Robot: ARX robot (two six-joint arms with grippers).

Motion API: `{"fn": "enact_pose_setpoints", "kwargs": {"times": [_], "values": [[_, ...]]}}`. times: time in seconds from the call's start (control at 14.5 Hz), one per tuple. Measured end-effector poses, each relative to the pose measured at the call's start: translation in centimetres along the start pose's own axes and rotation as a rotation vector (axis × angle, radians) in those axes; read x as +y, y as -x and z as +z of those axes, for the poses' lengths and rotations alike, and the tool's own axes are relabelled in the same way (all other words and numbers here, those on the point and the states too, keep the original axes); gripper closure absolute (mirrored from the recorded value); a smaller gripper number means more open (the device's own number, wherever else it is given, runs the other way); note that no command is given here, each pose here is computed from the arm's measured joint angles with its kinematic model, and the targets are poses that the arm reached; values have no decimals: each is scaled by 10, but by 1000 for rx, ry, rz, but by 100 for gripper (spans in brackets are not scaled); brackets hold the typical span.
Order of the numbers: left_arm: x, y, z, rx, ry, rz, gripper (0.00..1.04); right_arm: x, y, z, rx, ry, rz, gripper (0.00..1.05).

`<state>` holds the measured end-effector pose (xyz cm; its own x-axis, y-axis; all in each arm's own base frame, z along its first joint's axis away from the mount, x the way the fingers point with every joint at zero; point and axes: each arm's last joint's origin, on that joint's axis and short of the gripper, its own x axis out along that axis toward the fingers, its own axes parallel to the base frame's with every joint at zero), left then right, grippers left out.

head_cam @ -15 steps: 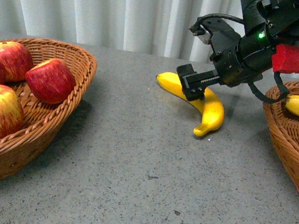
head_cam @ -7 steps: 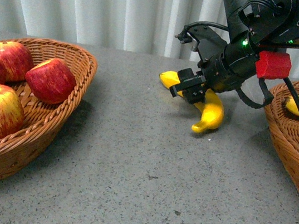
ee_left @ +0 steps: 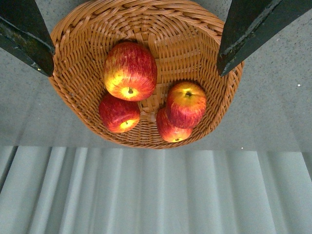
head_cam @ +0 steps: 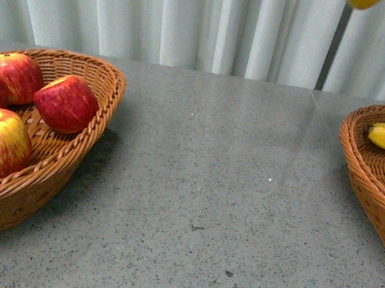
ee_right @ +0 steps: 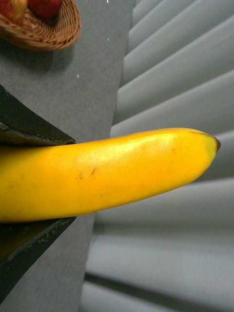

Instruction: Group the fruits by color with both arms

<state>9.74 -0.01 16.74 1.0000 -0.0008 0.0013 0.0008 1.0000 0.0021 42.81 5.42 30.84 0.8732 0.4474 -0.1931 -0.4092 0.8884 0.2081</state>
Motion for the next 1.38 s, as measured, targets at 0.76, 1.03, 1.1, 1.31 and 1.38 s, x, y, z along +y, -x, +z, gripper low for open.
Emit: {"fn": "enact_pose_setpoints", "kwargs": {"times": [0.76,1.03,1.1,1.31,1.38], "values": [[0,0,0,0,0,0,7,-57,161,-110,376,261,-220,22],[0,0,0,0,0,0,7,8,197,-36,47,261,-31,7],[0,0,0,0,0,0,7,11,199,-35,38,262,-23,7],[0,0,0,0,0,0,7,24,205,-33,-112,299,-154,15],[0,0,0,0,0,0,7,28,208,-36,-145,291,-194,19]]}}
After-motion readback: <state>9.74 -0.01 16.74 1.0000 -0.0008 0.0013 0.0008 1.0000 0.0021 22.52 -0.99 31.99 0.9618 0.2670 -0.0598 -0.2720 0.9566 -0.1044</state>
